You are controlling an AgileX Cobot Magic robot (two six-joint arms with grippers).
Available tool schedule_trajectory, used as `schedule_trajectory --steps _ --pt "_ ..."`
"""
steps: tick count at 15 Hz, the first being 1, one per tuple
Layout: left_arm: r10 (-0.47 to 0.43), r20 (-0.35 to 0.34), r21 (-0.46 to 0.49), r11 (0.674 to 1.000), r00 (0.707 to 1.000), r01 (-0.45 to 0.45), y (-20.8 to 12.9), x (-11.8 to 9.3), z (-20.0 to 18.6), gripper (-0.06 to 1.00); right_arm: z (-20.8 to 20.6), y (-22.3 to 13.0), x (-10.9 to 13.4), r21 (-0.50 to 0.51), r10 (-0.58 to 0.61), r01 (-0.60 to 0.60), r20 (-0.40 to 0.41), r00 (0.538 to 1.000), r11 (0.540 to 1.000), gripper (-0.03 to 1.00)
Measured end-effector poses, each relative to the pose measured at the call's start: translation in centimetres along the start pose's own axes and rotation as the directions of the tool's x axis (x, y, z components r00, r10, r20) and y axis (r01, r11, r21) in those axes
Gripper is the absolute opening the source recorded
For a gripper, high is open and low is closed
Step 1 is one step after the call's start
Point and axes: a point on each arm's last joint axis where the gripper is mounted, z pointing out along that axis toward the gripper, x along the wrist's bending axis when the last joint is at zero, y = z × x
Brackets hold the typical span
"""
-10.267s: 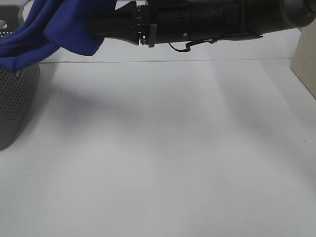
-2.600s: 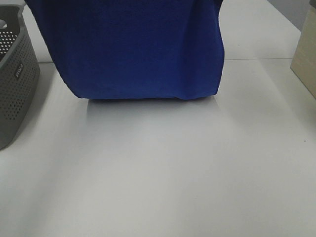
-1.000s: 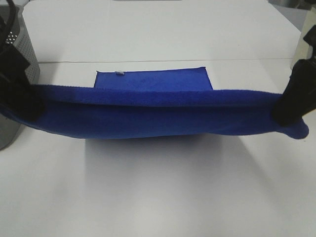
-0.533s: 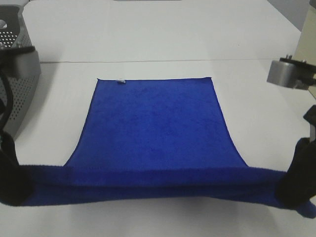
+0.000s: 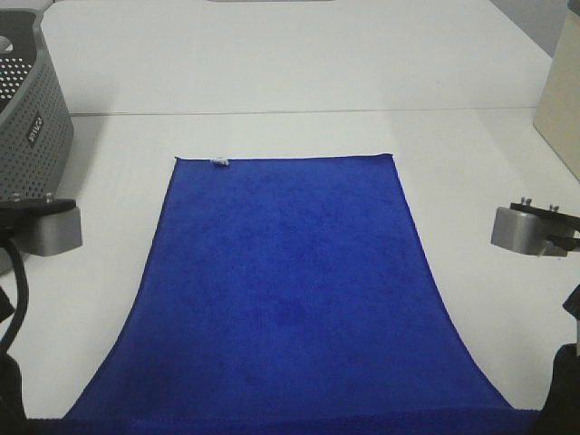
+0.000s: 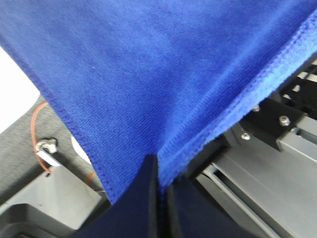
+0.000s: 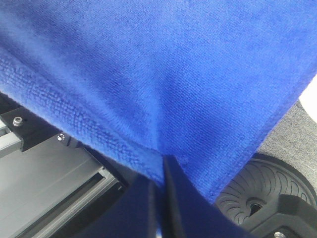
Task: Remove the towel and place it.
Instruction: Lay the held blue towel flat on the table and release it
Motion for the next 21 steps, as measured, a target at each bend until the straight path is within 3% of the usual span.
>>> schedule_trajectory --steps 8,16,21 --pt "-0.059 0.028 0.07 0.996 0.998 0.057 -0.5 0.5 1.7 0.0 2.1 0.1 -1.1 0.11 0.084 -0.079 -0.044 0.995 0.991 0.02" --pt "-0.132 0.002 0.286 0.95 0.991 0.126 1.5 2.5 6.1 0.0 4.9 1.7 -3.1 0.296 0.234 -0.205 -0.064 0.97 0.933 0.02" --pt "-0.141 0.004 0.297 0.945 0.99 0.134 1.6 2.6 6.3 0.0 5.1 1.9 -3.3 0.31 0.282 -0.251 -0.058 0.958 0.917 0.02"
